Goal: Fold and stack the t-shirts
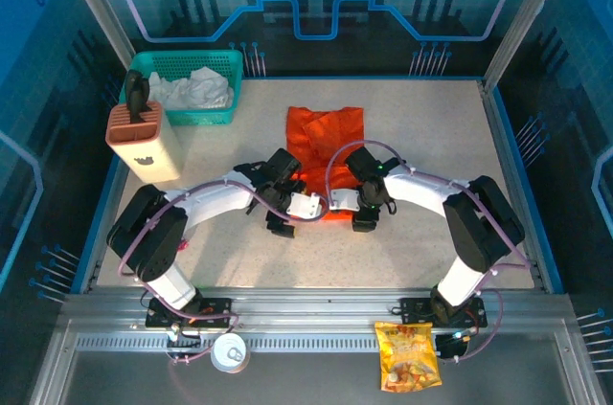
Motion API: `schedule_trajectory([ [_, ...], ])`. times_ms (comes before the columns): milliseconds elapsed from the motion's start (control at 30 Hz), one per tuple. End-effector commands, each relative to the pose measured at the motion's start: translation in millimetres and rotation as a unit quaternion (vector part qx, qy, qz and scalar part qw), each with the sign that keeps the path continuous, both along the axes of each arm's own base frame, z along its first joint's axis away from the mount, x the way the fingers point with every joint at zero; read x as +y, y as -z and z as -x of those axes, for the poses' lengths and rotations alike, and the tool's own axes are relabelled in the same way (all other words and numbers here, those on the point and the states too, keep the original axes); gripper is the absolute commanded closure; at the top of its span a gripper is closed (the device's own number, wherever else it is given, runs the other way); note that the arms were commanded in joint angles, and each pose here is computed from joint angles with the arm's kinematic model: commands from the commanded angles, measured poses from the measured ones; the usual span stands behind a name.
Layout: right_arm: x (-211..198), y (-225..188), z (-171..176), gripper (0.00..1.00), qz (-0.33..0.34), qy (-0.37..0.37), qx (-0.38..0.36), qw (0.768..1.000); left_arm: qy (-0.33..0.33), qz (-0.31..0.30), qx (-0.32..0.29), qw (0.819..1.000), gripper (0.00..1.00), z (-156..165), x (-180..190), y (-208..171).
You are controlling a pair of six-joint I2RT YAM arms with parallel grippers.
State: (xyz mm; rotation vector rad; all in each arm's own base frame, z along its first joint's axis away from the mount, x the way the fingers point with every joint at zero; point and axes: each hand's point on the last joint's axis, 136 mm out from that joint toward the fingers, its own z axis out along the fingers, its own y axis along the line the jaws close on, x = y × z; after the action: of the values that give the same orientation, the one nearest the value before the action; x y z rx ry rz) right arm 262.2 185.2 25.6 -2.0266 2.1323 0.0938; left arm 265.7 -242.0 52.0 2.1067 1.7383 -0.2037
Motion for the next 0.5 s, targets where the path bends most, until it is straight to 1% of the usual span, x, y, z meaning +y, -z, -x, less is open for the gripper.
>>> schedule_trajectory([
  [0,-1,5,-3,0.36,-0.001,-0.003,0.005,1.0,0.002,-0.036,0.023,0.999,0.07,2,13,8],
  [167,1,12,-6,0.36,0.0,-0.002,0.011,1.0,-0.01,-0.075,0.042,0.996,0.09,-1,26,23],
  [300,1,16,-6,0.38,0.002,-0.002,0.017,1.0,-0.012,-0.087,0.047,0.995,0.09,-6,28,35],
  [367,1,18,-5,0.39,0.002,-0.001,0.021,1.0,-0.014,-0.093,0.046,0.994,0.11,-10,28,40],
  [467,0,20,-5,0.43,0.0,0.001,0.025,1.0,-0.022,-0.105,0.041,0.993,0.17,-18,29,51],
])
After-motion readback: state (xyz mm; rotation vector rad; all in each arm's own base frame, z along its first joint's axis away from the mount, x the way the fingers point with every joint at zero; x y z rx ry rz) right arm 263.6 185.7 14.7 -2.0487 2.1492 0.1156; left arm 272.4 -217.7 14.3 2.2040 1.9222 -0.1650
